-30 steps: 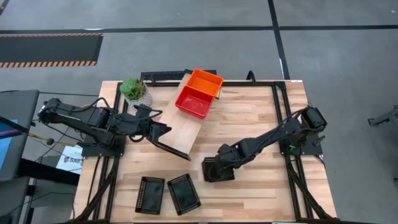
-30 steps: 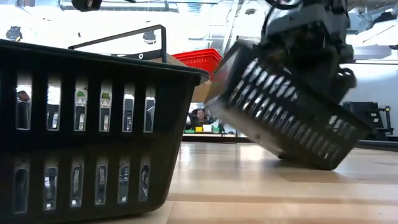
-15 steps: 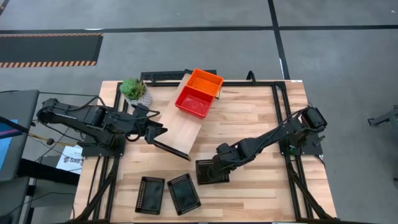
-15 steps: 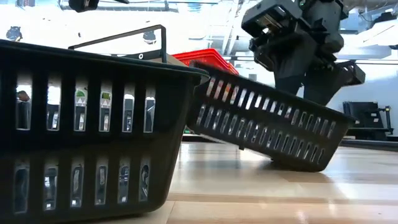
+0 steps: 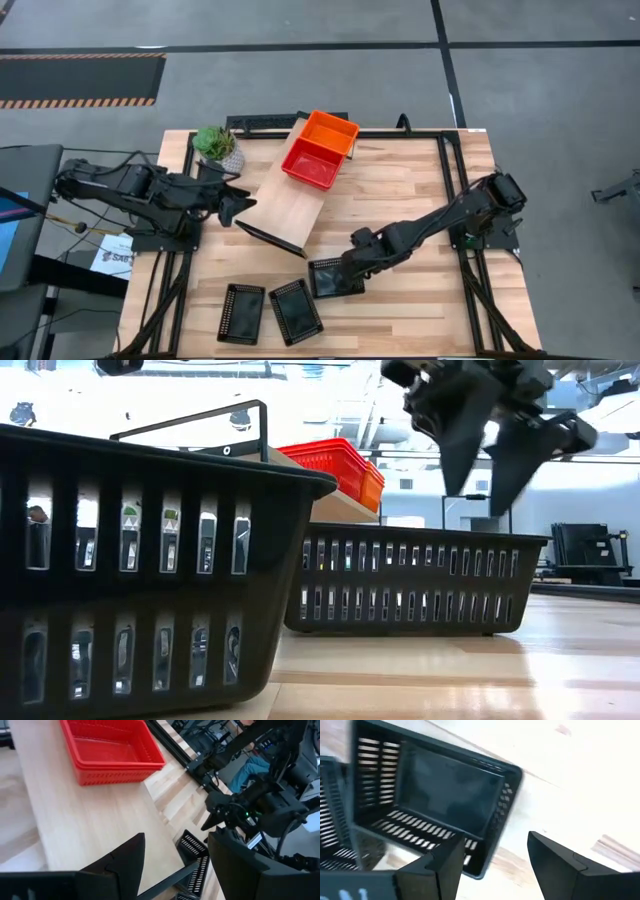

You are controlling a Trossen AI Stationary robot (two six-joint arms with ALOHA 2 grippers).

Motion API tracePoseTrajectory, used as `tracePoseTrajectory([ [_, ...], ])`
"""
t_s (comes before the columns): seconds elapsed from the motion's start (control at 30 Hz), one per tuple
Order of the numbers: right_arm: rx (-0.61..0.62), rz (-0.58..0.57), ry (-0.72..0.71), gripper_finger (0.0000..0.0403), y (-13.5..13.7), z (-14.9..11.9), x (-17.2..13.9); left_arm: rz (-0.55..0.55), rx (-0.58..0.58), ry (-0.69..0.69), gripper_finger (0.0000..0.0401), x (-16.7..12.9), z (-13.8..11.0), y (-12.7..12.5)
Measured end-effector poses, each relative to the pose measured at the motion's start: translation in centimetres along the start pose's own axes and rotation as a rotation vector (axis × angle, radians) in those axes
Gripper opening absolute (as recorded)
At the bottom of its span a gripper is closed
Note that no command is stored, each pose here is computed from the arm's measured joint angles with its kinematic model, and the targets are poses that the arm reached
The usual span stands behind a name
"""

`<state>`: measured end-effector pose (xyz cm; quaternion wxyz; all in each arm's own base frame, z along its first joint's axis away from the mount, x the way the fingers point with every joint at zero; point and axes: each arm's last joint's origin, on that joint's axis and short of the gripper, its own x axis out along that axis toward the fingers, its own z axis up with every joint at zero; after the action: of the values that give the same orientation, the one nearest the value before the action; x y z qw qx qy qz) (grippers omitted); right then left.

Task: Stack baskets on shelf by color
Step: Put the right black bin on the shelf

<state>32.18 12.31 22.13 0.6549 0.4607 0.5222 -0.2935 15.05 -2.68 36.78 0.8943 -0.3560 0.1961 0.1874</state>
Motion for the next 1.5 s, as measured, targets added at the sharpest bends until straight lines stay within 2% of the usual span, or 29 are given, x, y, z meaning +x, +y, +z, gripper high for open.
tracePoseTrajectory([
  [0.23, 0.031, -0.003, -0.017, 0.0240, -0.3, -0.7, 1.0, 0.013, 0.007, 0.007, 0.0204, -0.4, 0.0, 0.4],
  [0.5, 0.024, -0.068, -0.030, 0.0240, 0.0, -1.1, 5.2, 0.039, 0.024, 0.040, 0.0204, -0.4, -0.3, 0.7],
  [0.67, 0.026, -0.063, -0.030, 0.0234, 0.3, -1.1, 6.3, 0.051, 0.025, 0.038, 0.0204, -0.6, -0.3, 0.9],
  [0.77, 0.039, -0.065, -0.023, 0.0199, 0.3, -1.0, 6.4, 0.057, 0.021, 0.028, 0.0204, -0.7, -0.3, 1.0],
  [0.9, 0.073, -0.060, -0.021, 0.0092, 0.3, -1.1, 6.2, 0.054, 0.017, 0.025, 0.0204, -0.8, -0.3, 1.0],
  [0.97, 0.072, -0.047, -0.021, 0.0031, 0.4, -1.0, 5.7, 0.053, 0.016, 0.025, 0.0204, -0.8, -0.3, 1.0],
  [1.0, 0.067, -0.040, -0.020, 0.0017, 0.4, -1.0, 5.4, 0.053, 0.016, 0.024, 0.0204, -0.8, -0.3, 1.0],
  [1.13, 0.092, 0.001, -0.023, 0.0011, 0.3, -1.0, 3.0, 0.057, 0.027, 0.027, 0.0204, -0.8, -0.3, 1.1],
  [1.33, 0.127, 0.079, -0.042, 0.0007, -1.0, -1.5, -3.0, 0.056, 0.050, 0.028, 0.0204, -0.8, -0.3, 1.1],
  [1.5, 0.185, 0.247, -0.154, 0.0007, -2.4, -1.5, -8.7, 0.055, 0.075, 0.029, 0.0204, -0.8, -0.3, 1.1],
])
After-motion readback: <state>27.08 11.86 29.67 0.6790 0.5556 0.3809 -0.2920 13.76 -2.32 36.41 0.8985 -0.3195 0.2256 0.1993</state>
